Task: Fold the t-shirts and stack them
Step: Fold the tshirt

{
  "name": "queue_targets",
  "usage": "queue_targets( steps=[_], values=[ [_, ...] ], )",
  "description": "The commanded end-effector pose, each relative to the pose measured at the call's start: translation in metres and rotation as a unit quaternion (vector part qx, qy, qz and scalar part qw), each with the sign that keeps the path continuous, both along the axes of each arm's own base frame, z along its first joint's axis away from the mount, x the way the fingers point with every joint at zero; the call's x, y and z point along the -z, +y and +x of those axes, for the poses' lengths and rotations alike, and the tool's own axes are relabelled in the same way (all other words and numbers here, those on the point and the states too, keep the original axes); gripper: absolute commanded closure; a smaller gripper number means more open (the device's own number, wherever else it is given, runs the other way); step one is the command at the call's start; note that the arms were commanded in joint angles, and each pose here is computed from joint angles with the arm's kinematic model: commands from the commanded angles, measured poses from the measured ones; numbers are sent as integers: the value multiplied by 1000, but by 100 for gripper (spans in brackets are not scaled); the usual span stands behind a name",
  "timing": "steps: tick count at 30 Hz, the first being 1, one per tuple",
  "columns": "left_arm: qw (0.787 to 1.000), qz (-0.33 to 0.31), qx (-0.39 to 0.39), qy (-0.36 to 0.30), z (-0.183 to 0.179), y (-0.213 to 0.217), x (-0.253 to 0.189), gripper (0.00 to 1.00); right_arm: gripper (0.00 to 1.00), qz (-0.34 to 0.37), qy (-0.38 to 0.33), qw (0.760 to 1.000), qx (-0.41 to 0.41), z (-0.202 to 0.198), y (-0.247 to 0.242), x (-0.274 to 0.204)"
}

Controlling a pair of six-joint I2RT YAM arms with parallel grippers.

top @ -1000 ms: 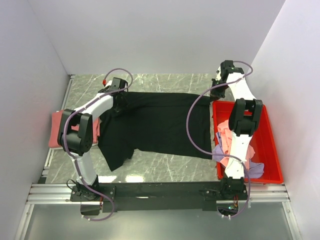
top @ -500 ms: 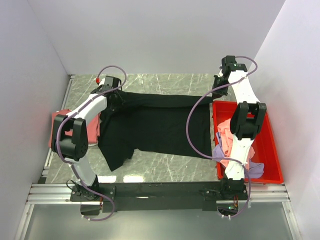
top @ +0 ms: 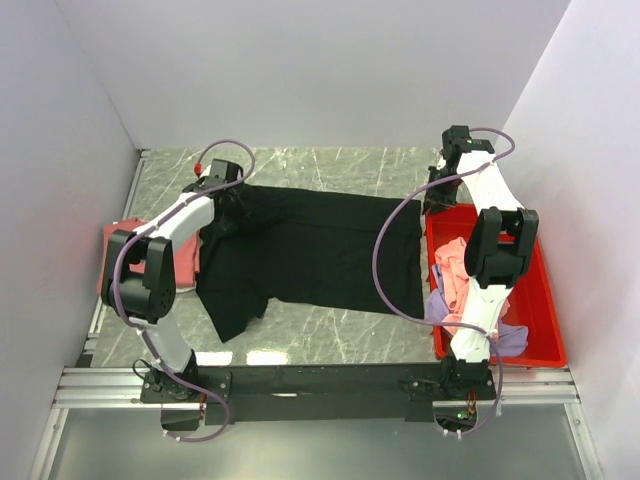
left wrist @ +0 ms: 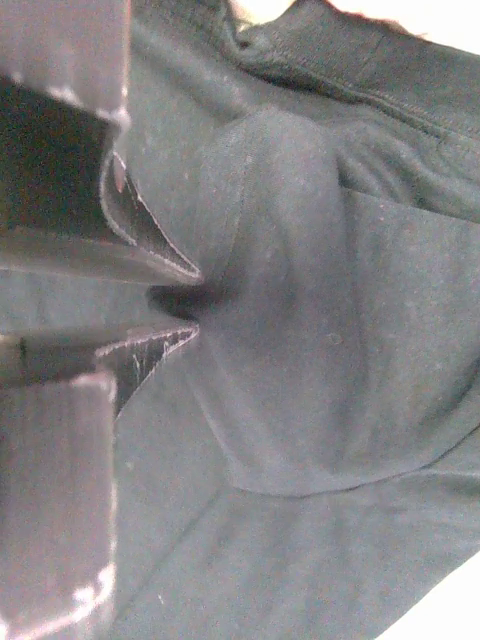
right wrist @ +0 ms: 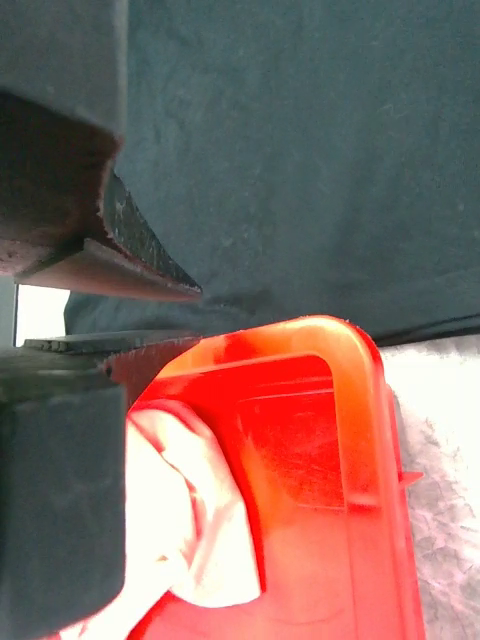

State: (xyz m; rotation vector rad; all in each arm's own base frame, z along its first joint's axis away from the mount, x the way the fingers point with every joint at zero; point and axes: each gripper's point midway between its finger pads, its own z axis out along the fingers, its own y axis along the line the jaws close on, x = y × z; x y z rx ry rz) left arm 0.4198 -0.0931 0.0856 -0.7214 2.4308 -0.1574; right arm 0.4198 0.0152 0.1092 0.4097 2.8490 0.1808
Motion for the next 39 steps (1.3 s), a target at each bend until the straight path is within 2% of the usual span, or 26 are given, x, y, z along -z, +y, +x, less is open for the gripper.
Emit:
queue_targets(
  steps=[1, 3, 4, 6, 7, 9, 10, 12, 14, 15, 18, 19, 23, 25, 26, 27, 28, 30, 32, 33, 34, 39],
  values=[
    [1000, 3, 14, -27, -3, -5, -23, 57, 73, -17, -46, 999, 8, 10, -5, -27],
    [999, 1, 19, -44, -3, -9, -35, 38, 64, -14, -62, 998, 2, 15, -2, -38],
    [998, 0, 26, -50, -3, -13, -38, 27, 64, -14, -73, 997, -2, 19, -1, -47],
    [998, -3, 28, -60, -3, -13, -46, 18, 62, -12, -83, 996, -9, 23, 4, -54],
    [998, -2, 27, -64, -1, -14, -49, 11, 61, -12, -85, 996, -15, 23, 6, -57],
    [998, 4, 24, -63, 2, -12, -53, 6, 52, -4, -103, 994, -34, 27, 20, -69],
    [998, 9, 21, -62, 4, -10, -54, 2, 51, 0, -113, 993, -44, 30, 27, -74],
    [998, 18, 16, -60, 9, -7, -53, 1, 40, 9, -128, 990, -62, 30, 40, -82],
    [998, 6, 17, -63, 18, -6, -54, 1, 35, 17, -142, 986, -89, 30, 66, -85],
    [998, 0, 9, -67, 24, 3, -56, 1, 30, 28, -152, 983, -103, 30, 81, -89],
    [997, -28, -5, -67, 40, 17, -51, 0, 26, 68, -177, 969, -156, 26, 141, -89],
    [997, -36, 1, -74, 47, 18, -49, 0, 26, 100, -197, 956, -195, 23, 181, -86],
    [994, -78, 18, -76, 68, 22, -36, 0, 26, 157, -230, 921, -273, 11, 270, -83],
    [993, -84, 26, -77, 81, 28, -34, 1, 26, 166, -246, 904, -309, 10, 307, -75],
    [994, -84, 21, -61, 86, 31, -18, 0, 26, 167, -247, 893, -336, -3, 334, -72],
    [994, -86, 19, -65, 94, 35, -20, 0, 27, 155, -241, 891, -353, -4, 347, -55],
    [994, -91, 22, -62, 97, 34, -16, 1, 27, 147, -260, 883, -362, 0, 362, -62],
    [994, -95, 19, -57, 105, 39, -7, 0, 28, 118, -261, 879, -381, -5, 391, -39],
    [994, -100, 22, -47, 108, 39, 3, 1, 30, 112, -270, 870, -397, -4, 413, -42],
    [994, -100, 22, -47, 110, 41, 4, 1, 32, 92, -257, 875, -399, -4, 421, -19],
    [994, -100, 23, -46, 111, 42, 5, 1, 32, 92, -263, 875, -396, 0, 427, -28],
    [994, -102, 30, -36, 114, 41, 16, 1, 35, 73, -253, 879, -399, -1, 440, 1]
  ],
)
